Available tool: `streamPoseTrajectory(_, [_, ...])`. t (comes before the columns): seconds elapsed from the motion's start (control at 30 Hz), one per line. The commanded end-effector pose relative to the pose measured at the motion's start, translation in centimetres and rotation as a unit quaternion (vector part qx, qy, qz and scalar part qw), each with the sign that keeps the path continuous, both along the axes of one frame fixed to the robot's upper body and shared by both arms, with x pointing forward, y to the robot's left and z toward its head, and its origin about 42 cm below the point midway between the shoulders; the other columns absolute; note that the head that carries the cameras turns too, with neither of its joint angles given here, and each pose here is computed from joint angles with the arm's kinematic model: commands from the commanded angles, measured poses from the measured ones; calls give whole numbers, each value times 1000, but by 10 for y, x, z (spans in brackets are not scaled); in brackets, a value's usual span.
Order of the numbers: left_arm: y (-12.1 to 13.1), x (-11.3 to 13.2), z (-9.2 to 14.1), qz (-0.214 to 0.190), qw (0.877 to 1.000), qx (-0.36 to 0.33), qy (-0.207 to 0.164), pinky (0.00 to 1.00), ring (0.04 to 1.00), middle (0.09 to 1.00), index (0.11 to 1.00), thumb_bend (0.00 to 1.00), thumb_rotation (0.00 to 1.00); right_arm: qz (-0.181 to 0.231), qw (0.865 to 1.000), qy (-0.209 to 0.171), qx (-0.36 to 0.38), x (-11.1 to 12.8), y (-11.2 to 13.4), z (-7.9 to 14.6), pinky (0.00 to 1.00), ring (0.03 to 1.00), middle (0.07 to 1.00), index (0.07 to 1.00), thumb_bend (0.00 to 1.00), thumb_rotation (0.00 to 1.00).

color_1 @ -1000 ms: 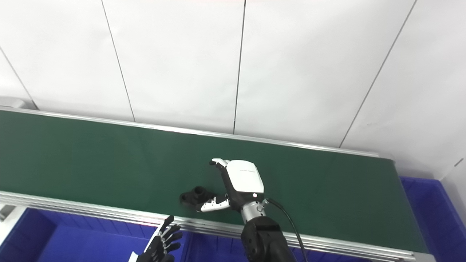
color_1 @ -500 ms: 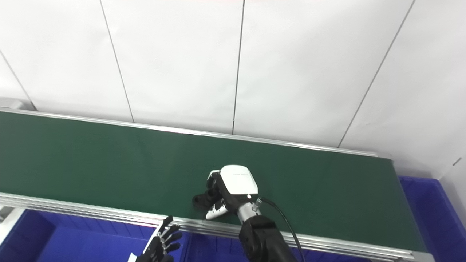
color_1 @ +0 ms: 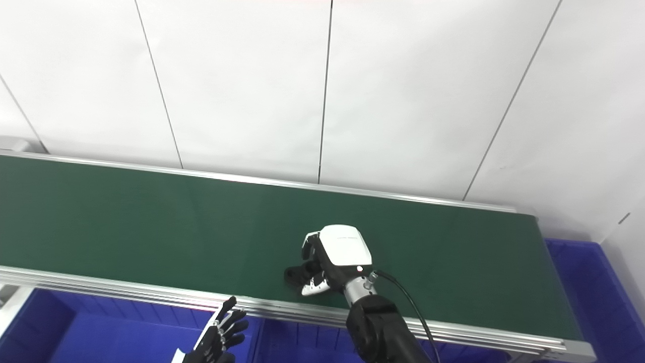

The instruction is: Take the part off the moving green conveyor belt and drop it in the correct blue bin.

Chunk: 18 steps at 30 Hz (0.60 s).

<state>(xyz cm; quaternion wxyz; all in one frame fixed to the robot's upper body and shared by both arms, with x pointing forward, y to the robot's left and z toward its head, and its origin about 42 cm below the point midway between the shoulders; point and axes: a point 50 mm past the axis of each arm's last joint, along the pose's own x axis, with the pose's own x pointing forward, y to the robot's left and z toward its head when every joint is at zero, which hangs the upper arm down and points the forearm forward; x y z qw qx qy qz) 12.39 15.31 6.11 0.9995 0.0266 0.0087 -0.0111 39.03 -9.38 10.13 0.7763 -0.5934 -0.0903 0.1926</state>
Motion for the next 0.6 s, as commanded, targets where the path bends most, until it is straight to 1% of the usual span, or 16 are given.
streamPoseTrajectory(0.0, [0, 1, 8, -3, 1000, 1, -24, 812, 847, 887, 950, 684, 908, -17, 999, 23, -19, -4, -4, -13, 395, 401, 426, 515, 525, 0])
streamPoseTrajectory(0.13, [1, 0, 8, -1, 1000, 4, -25, 813, 840, 882, 948, 673, 910, -22, 999, 23, -10, -5, -9, -15, 411, 425, 436, 512, 526, 0])
streamPoseTrajectory(0.17, [1, 0, 8, -1, 1000, 3, -24, 812, 839, 881, 948, 673, 910, -22, 1000, 18, -6, -5, -10, -16, 413, 427, 438, 511, 526, 0])
streamPoseTrajectory(0.2, [1, 0, 8, -2, 1000, 3, -24, 815, 840, 879, 948, 676, 911, -20, 1000, 9, -2, -6, -11, -16, 387, 404, 427, 514, 525, 0])
streamPoseTrajectory(0.23, [1, 0, 8, -1, 1000, 2, -25, 816, 840, 877, 948, 675, 913, -15, 1000, -5, 3, -7, -12, -16, 372, 391, 422, 515, 525, 0])
streamPoseTrajectory(0.27, [1, 0, 8, -1, 1000, 3, -25, 815, 838, 874, 948, 678, 913, -9, 1000, -22, 7, -9, -13, -17, 323, 349, 408, 515, 523, 0])
streamPoseTrajectory(0.3, [2, 0, 8, -2, 1000, 3, -25, 816, 838, 873, 948, 679, 913, 1, 999, -43, 11, -10, -14, -15, 310, 337, 403, 515, 523, 0])
streamPoseTrajectory(0.33, [2, 0, 8, -2, 1000, 3, -25, 816, 838, 873, 949, 679, 913, 8, 998, -56, 14, -11, -14, -15, 318, 346, 404, 518, 522, 0])
streamPoseTrajectory(0.4, [4, 0, 8, -2, 1000, 5, -26, 814, 837, 873, 950, 676, 917, 33, 995, -95, 16, -14, -13, -7, 342, 366, 406, 522, 521, 0])
streamPoseTrajectory(0.43, [5, 0, 8, -2, 1000, 6, -27, 809, 835, 872, 952, 669, 923, 46, 992, -116, 13, -14, -13, -3, 384, 403, 416, 526, 521, 0])
streamPoseTrajectory(0.47, [5, 0, 8, -3, 1000, 7, -28, 808, 835, 871, 952, 667, 925, 61, 988, -140, 12, -15, -12, 2, 389, 408, 418, 527, 521, 0])
streamPoseTrajectory(0.5, [6, 0, 8, -3, 1000, 8, -29, 807, 834, 870, 953, 664, 926, 74, 984, -163, 13, -16, -12, 5, 422, 438, 437, 519, 523, 0])
streamPoseTrajectory(0.53, [6, 0, 8, -3, 1000, 9, -29, 807, 833, 868, 953, 662, 927, 81, 981, -177, 14, -16, -12, 7, 454, 464, 458, 508, 526, 0])
streamPoseTrajectory(0.57, [7, 0, 7, -4, 1000, 10, -29, 806, 832, 868, 954, 662, 928, 97, 974, -205, 13, -16, -12, 12, 465, 473, 465, 505, 527, 0])
